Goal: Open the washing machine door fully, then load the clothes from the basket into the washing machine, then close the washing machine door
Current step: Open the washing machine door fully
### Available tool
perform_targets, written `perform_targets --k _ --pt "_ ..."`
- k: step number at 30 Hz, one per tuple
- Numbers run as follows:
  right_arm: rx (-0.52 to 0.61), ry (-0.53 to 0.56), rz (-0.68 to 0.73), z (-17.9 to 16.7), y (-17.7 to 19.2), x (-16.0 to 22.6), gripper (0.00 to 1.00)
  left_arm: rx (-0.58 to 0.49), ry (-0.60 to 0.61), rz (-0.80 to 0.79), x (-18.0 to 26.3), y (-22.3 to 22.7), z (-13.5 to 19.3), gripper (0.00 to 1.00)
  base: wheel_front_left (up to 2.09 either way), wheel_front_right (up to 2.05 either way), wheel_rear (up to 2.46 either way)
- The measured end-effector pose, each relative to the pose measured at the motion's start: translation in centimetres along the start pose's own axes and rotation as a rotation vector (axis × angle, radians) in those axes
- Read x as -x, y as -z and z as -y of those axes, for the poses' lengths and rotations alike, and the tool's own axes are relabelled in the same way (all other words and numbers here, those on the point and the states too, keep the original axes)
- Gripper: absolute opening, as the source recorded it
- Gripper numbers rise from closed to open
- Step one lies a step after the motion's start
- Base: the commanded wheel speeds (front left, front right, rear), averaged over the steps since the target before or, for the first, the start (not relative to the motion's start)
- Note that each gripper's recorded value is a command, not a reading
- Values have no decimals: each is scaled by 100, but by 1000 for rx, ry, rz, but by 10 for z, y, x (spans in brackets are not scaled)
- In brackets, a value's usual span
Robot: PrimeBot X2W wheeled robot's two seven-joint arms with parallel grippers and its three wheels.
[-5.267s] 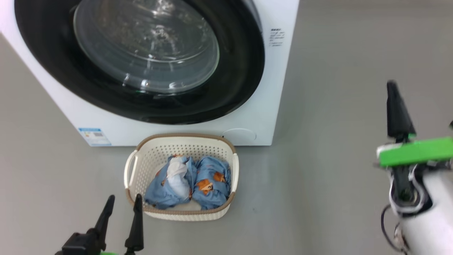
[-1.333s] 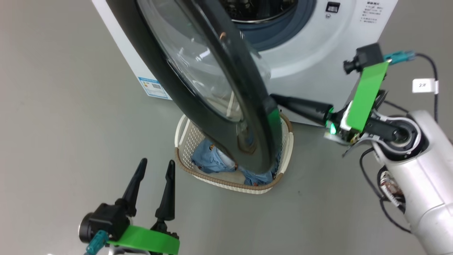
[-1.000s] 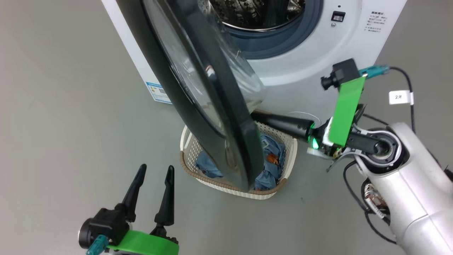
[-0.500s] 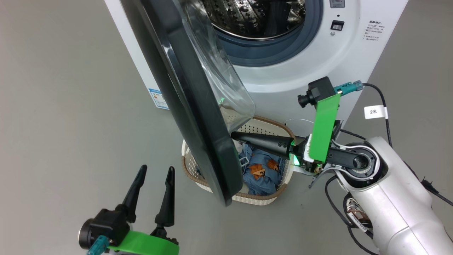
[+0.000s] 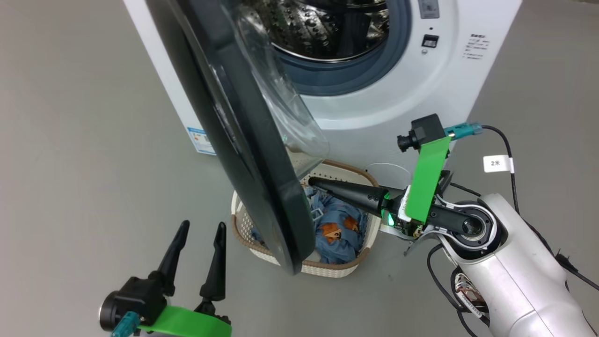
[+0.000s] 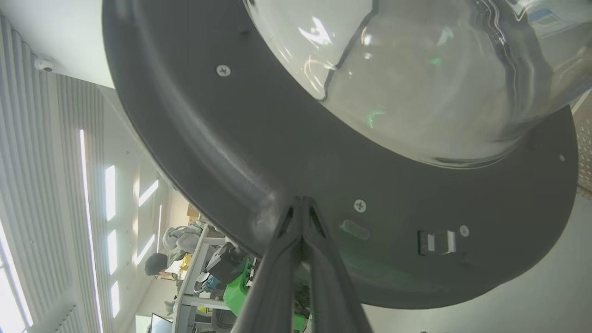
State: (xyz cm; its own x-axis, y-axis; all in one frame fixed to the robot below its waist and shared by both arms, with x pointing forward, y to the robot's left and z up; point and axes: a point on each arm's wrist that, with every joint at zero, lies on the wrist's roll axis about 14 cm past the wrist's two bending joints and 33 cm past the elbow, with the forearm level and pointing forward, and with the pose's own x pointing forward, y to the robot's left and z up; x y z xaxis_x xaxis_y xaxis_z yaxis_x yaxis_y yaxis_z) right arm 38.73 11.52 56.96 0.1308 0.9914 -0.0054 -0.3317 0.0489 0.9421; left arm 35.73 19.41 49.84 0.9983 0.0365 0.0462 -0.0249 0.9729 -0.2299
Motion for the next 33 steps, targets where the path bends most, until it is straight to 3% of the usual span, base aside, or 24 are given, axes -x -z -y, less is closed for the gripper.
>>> perform_targets --k 1,2,3,13,26,33 --pt "3 8 16 1 -2 2 63 -2 2 1 -1 0 0 100 0 0 0" --pt "6 14 33 2 -4 5 91 -4 3 1 -1 0 0 100 0 0 0" --pt "8 22 51 3 -7 8 100 -7 9 1 -2 0 1 100 0 0 0" --pt "20 120 312 23 -39 59 100 -12 37 12 -10 -3 6 100 0 0 0" --pt "151 289 631 45 -58 129 100 -18 45 5 -14 1 8 100 0 0 0" --pt "297 399 740 55 -54 160 100 -15 54 1 -12 3 11 100 0 0 0"
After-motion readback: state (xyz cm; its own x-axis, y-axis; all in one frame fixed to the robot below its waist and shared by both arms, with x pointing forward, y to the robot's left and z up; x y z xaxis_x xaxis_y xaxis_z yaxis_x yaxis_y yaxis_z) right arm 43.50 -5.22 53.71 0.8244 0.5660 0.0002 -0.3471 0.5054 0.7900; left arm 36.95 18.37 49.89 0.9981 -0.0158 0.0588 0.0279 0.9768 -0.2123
